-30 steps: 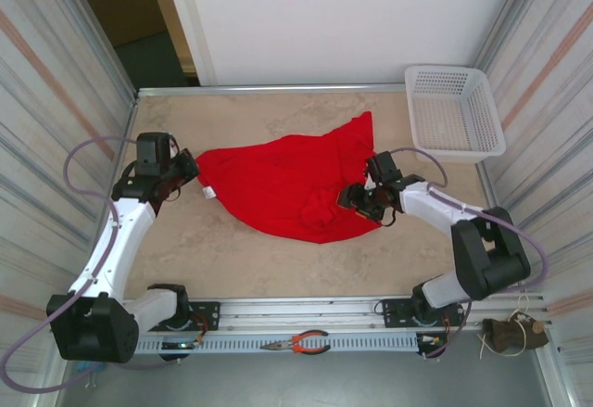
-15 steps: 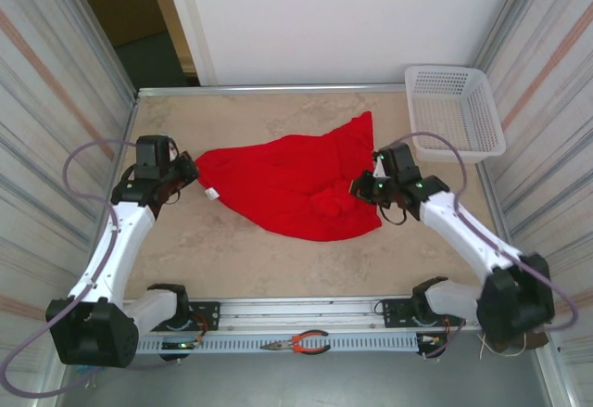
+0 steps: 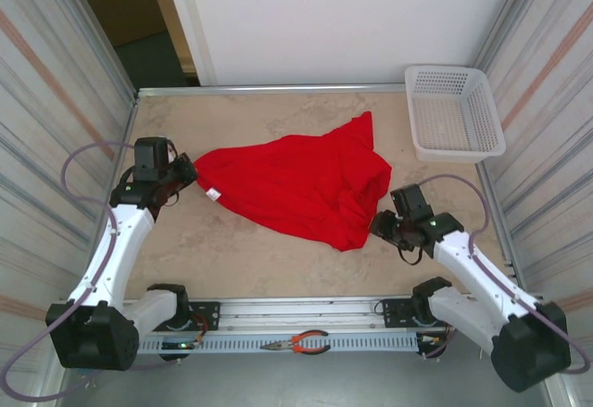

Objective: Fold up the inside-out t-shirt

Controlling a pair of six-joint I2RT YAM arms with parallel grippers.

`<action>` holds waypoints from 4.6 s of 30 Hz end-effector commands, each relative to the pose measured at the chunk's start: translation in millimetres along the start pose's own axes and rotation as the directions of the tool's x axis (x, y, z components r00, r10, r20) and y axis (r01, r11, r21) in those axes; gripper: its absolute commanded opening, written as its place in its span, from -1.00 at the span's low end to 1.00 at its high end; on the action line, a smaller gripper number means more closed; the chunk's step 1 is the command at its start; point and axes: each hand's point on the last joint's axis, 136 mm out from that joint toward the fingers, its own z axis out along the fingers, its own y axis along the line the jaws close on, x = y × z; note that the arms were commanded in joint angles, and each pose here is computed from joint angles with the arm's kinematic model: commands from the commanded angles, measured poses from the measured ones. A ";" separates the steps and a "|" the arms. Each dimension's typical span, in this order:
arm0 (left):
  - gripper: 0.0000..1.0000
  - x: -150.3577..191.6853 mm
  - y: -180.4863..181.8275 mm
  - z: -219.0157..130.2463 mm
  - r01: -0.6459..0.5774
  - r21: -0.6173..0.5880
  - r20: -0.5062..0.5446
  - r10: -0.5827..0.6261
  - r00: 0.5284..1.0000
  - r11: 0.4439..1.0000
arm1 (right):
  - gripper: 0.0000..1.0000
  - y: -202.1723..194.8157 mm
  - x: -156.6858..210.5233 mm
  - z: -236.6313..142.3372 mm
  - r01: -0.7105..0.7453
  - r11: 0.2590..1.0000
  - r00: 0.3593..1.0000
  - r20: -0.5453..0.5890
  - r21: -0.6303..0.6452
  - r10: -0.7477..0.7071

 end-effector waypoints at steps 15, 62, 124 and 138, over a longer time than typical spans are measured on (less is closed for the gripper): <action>-1.00 -3.0 4.1 -7.3 -0.010 -0.009 0.019 0.010 1.000 1.000 | -0.53 102.8 -1.9 45.8 0.360 0.933 0.931 -0.072 0.015 -0.358; -1.00 -1.0 5.7 -18.1 -0.004 0.007 0.019 0.004 1.000 1.000 | -0.21 69.8 12.9 12.7 0.122 0.987 0.988 -0.087 -0.104 -0.131; -1.00 -197.4 -119.7 -93.5 -0.026 0.265 0.322 -0.064 0.944 0.964 | -1.00 187.4 -264.9 -279.1 0.237 0.829 0.858 0.510 -0.506 0.066; -1.00 -251.6 -173.3 -273.5 -0.126 0.500 0.565 -0.213 0.797 0.857 | -1.00 185.4 -242.1 -486.4 0.436 0.653 0.655 0.716 -0.619 0.241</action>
